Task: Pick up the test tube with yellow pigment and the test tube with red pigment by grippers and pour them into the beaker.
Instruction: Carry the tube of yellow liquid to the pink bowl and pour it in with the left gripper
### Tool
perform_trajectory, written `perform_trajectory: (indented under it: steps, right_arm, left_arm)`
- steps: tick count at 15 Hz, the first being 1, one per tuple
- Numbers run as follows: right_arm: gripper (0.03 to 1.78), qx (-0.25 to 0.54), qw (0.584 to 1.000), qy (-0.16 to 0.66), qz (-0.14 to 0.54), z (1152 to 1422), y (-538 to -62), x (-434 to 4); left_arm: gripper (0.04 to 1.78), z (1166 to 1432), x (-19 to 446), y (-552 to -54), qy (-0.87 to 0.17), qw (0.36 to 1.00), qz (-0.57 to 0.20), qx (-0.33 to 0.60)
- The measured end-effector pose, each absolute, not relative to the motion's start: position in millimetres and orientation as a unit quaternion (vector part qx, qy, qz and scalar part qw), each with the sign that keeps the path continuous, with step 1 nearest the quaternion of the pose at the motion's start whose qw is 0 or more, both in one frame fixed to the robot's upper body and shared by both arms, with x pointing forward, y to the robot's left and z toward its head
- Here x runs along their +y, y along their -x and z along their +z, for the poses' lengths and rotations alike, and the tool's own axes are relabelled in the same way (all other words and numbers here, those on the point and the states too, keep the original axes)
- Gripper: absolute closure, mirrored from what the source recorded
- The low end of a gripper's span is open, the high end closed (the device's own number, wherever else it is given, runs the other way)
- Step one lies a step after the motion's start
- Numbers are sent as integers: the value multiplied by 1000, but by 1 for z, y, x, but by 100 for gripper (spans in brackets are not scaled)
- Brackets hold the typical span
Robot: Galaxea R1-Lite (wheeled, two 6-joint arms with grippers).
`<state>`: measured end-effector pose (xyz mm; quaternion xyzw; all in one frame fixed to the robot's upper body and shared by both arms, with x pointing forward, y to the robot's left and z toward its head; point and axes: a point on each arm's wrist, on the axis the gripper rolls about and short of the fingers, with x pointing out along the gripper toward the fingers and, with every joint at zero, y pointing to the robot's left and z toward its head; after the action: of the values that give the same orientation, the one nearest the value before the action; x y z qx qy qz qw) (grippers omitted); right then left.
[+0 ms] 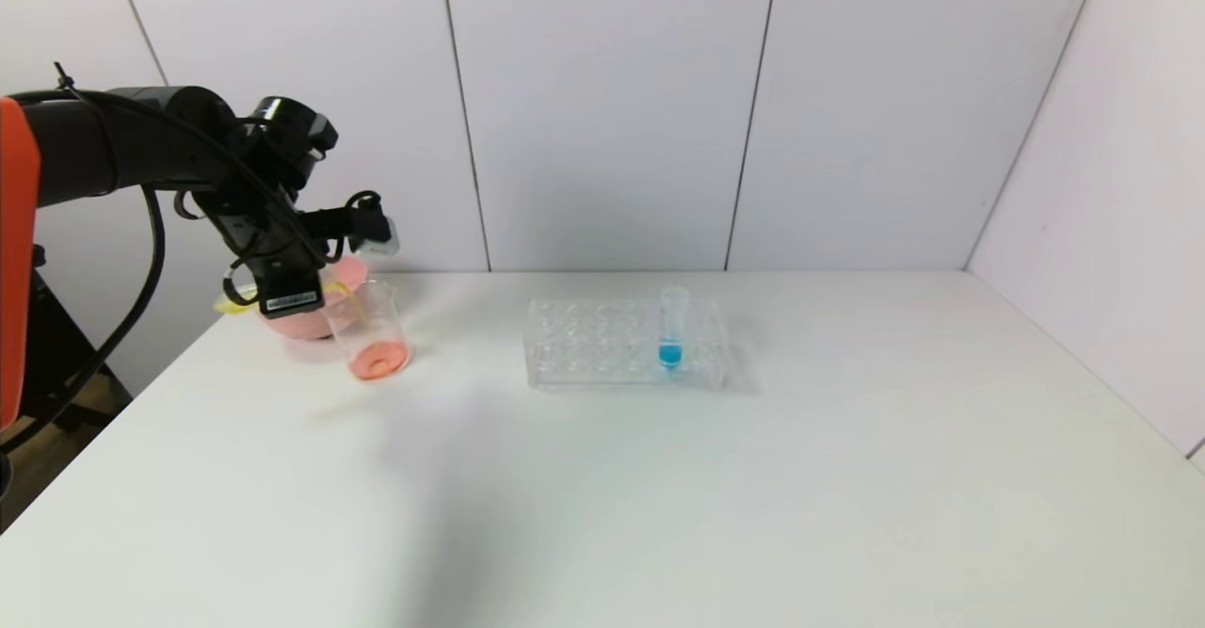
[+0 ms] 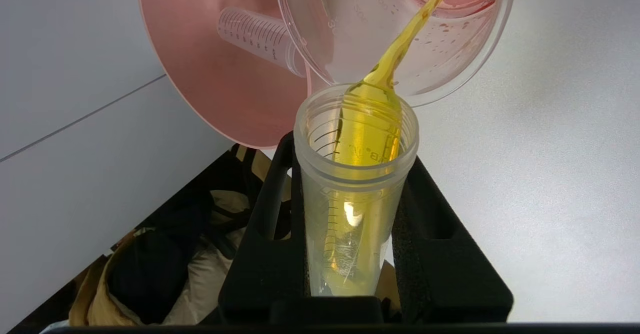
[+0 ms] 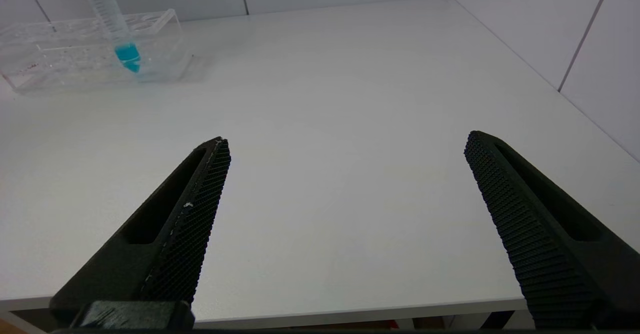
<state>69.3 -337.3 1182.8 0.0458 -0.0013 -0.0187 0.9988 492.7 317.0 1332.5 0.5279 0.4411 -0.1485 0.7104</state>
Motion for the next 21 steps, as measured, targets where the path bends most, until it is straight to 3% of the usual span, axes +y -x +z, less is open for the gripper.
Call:
perform_trajectory:
  steps: [21]
  right_arm:
    - [10, -1, 999, -46, -19, 1183, -69, -337]
  left_arm:
    - [133, 1328, 297, -494, -596, 641, -55, 481]
